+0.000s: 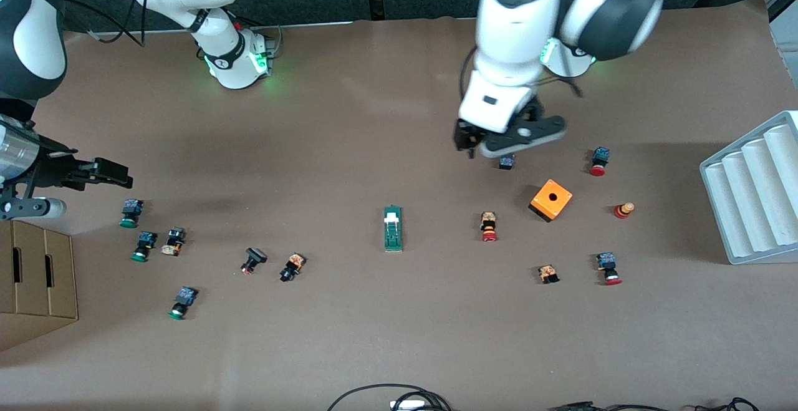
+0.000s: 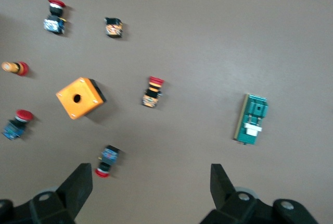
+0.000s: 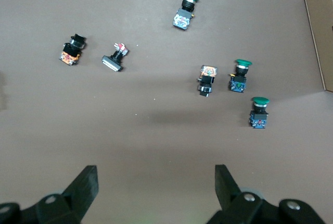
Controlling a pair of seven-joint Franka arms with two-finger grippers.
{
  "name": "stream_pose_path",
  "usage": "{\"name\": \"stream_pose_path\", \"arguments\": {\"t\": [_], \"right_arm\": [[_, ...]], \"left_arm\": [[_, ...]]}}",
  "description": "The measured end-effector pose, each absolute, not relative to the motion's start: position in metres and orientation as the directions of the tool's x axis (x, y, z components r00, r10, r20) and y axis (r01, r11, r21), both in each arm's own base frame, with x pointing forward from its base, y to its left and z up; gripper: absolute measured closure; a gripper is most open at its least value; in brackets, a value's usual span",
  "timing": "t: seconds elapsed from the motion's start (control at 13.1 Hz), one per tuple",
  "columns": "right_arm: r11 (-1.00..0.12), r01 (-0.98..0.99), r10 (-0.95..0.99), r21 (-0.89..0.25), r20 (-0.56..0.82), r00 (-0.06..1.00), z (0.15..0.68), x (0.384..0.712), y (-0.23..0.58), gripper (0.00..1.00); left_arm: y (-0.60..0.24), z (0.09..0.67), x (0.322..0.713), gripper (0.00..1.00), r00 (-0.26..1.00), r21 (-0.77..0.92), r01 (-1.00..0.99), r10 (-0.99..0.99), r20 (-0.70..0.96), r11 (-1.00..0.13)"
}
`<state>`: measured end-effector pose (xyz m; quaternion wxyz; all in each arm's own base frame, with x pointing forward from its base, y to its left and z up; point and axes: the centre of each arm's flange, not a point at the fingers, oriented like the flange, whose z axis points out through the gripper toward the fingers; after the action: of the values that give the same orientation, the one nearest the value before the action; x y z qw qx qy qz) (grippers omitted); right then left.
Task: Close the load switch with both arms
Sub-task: 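Move the left gripper over the green load switch base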
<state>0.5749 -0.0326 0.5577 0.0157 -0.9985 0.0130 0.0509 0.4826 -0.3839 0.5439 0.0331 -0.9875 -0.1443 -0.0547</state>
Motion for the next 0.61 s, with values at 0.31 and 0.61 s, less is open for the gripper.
{"name": "stream_pose_path", "arguments": {"t": [0.31,0.61], "right_arm": [[-0.999,-0.027,-0.024,-0.030,-0.100,0.995,0.559,0.575,-0.032,0.00],[-0.999,-0.025,-0.022,-0.030,-0.103,0.994,0.557,0.576,-0.032,0.00]], "left_arm": [[-0.447,0.514,0.470,0.00,0.928,-0.044,0.335,0.322,0.187,-0.941],[-0.499,0.470,0.454,0.00,0.905,-0.020,0.336,0.316,0.286,-0.942]]}}
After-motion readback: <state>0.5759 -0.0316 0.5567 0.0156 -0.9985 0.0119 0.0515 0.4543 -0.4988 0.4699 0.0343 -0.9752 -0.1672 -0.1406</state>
